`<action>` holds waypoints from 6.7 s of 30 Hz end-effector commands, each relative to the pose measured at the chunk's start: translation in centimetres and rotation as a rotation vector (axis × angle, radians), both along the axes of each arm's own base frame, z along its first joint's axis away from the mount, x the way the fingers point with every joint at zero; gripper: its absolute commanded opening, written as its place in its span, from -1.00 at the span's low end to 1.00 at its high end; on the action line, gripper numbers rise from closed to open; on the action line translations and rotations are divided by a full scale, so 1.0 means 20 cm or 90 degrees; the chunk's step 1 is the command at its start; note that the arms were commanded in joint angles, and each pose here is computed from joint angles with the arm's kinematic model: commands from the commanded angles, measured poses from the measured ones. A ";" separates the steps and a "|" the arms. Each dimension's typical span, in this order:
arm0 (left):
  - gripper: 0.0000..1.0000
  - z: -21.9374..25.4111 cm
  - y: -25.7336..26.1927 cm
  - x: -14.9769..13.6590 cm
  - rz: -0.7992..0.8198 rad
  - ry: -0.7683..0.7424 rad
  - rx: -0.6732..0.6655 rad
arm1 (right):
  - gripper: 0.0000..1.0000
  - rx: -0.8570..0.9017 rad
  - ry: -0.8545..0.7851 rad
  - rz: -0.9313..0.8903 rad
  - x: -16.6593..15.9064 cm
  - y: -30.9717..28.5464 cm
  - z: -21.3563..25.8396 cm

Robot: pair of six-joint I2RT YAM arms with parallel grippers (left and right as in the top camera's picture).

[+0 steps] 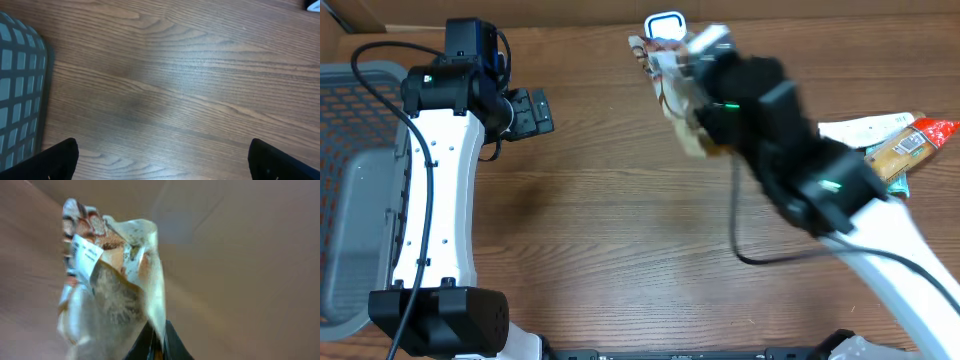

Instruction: Scan the item barcode

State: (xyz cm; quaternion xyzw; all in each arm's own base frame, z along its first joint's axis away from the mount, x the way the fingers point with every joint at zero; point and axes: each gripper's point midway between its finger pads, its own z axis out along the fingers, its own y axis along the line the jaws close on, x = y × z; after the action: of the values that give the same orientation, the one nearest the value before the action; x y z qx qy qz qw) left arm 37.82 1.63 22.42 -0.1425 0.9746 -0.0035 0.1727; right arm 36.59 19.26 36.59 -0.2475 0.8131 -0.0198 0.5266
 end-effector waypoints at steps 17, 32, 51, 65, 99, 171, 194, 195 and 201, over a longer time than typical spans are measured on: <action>0.99 -0.01 -0.01 0.01 0.004 0.001 -0.008 | -0.93 0.447 0.277 -0.455 -0.07 -1.26 -0.47; 0.99 -0.01 -0.01 0.01 0.004 0.001 -0.008 | 0.34 0.510 0.385 -0.585 0.05 -1.68 -0.95; 0.99 -0.01 -0.01 0.01 0.004 0.001 -0.007 | 0.89 0.463 0.177 -0.509 -0.34 -1.46 0.05; 0.99 -0.01 -0.01 0.01 0.004 0.001 -0.007 | 1.00 0.426 0.194 -0.309 -0.83 -0.96 0.18; 0.99 -0.01 -0.01 0.01 0.004 0.001 -0.008 | 1.00 0.280 0.004 -0.258 -0.77 -0.95 0.07; 0.99 0.45 -0.02 -0.28 -0.001 -0.189 0.012 | 1.00 0.330 -0.212 -0.102 -0.61 -0.77 -0.97; 0.99 0.20 -0.17 -0.58 -0.227 -0.814 0.160 | 1.00 0.330 -0.212 -0.102 -0.61 -0.77 -0.97; 0.99 0.15 -0.15 -0.60 -0.206 -0.821 0.162 | 1.00 0.330 -0.212 -0.102 -0.61 -0.77 -0.97; 0.99 -0.07 -0.12 -0.64 -0.169 -0.834 0.145 | 1.00 0.330 -0.212 -0.102 -0.61 -0.77 -0.97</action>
State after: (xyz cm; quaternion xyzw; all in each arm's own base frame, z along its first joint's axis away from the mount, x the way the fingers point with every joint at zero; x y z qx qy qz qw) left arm 25.29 -1.39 22.23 0.0588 0.6784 -0.0031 0.7323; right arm 24.30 3.94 17.34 -0.0366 0.7131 0.1049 0.6922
